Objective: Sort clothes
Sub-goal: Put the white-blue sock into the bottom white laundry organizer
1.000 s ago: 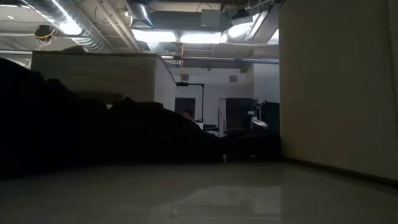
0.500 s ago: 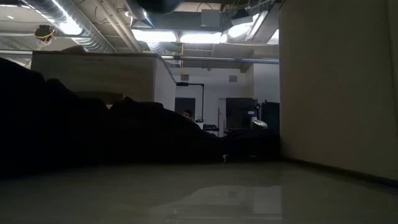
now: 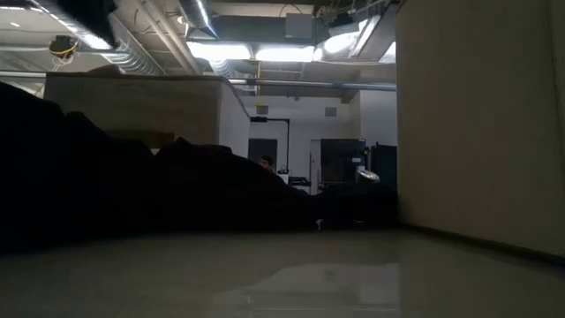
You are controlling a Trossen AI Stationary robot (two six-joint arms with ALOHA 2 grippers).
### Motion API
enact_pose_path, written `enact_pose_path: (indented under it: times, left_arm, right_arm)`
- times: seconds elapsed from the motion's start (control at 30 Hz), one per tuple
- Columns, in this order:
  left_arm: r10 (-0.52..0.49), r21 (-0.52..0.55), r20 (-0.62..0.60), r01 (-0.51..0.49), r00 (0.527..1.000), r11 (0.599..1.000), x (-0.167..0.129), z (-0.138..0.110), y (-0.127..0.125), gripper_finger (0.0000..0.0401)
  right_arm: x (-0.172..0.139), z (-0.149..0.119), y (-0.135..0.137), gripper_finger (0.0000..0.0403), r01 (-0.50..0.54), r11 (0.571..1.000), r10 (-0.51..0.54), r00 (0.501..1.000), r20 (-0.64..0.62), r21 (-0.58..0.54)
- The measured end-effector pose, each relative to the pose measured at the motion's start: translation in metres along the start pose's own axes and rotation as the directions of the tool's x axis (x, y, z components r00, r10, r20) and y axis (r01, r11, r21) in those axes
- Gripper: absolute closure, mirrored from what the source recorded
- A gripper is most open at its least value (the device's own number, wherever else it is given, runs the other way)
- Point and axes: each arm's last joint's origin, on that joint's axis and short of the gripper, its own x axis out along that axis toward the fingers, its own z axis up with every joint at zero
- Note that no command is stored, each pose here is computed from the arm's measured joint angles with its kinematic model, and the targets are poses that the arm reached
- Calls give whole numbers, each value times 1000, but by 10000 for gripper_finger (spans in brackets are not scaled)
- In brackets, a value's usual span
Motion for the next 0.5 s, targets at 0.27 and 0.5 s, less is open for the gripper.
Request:
enact_pose_path:
  times: [0.27, 0.5]
  left_arm:
    - [-40, -140, -213, 10, 976, 990, 22, -31, -3, 240]
    - [-78, -255, -428, -37, 900, 966, 48, -65, -3, 240]
  right_arm:
    - [-29, -27, 53, 390, -31, 971, 91, 965, -244, 237]
    - [-7, -63, 91, 368, 97, 932, 74, 892, -445, 349]
